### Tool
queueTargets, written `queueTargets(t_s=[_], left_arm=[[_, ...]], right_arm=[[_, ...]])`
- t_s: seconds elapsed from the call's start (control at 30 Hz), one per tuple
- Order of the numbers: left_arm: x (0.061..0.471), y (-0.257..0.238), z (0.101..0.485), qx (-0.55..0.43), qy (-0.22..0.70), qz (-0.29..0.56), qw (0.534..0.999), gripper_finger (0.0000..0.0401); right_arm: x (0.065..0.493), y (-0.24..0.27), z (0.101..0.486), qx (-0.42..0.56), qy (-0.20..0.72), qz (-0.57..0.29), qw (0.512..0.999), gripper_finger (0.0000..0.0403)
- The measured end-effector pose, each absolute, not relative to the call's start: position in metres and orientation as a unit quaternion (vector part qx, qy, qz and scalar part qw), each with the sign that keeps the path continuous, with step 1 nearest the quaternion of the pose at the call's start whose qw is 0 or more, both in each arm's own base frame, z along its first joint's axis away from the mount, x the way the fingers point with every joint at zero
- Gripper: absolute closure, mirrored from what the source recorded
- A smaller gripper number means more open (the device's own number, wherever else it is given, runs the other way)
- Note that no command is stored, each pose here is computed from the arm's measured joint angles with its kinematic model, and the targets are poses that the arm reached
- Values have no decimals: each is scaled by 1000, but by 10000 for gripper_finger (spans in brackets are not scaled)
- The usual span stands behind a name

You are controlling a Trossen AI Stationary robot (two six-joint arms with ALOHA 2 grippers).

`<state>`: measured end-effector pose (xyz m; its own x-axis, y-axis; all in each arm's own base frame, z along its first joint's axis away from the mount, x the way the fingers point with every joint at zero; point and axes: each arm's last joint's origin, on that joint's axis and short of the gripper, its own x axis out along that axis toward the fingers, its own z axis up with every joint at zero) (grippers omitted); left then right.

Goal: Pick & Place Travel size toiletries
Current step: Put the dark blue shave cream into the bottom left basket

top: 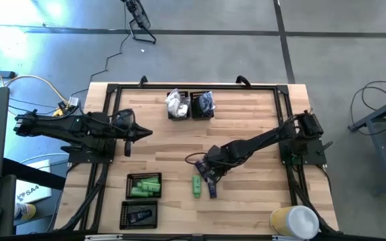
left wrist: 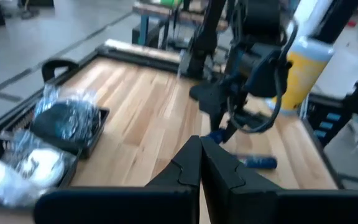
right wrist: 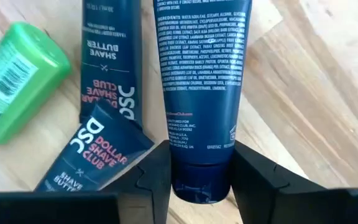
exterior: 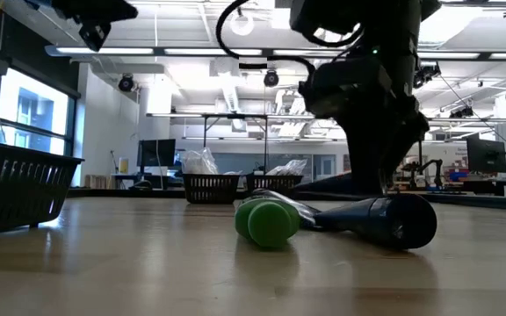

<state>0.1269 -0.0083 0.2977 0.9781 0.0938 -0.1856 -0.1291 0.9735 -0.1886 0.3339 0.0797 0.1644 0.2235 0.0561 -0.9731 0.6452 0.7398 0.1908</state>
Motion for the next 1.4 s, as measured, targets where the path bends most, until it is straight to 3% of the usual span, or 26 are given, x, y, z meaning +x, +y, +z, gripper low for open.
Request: queueTargets(t_s=[0.17,0.3,0.47,0.77,1.0,1.2,1.4], left_arm=[[127,-6,301,-125,61,96,986,401],[126,-2,300,-203,46,167,964,401],[125,3,294,-298,57,181,935,401],[145,20,279,-409,144,111,894,401],[172,51,267,-463,187,30,866,401],[198,83,256,-507,167,-19,845,401],[221,102,242,-520,143,-15,842,400]], right_arm=[[329,73,183,291,561,-221,743,271],[326,68,200,282,519,-240,770,278],[328,63,216,269,447,-272,808,275],[343,59,231,227,333,-285,870,276],[347,58,235,167,314,-278,892,276],[347,58,235,145,318,-274,896,276],[347,58,235,132,322,-269,898,275]])
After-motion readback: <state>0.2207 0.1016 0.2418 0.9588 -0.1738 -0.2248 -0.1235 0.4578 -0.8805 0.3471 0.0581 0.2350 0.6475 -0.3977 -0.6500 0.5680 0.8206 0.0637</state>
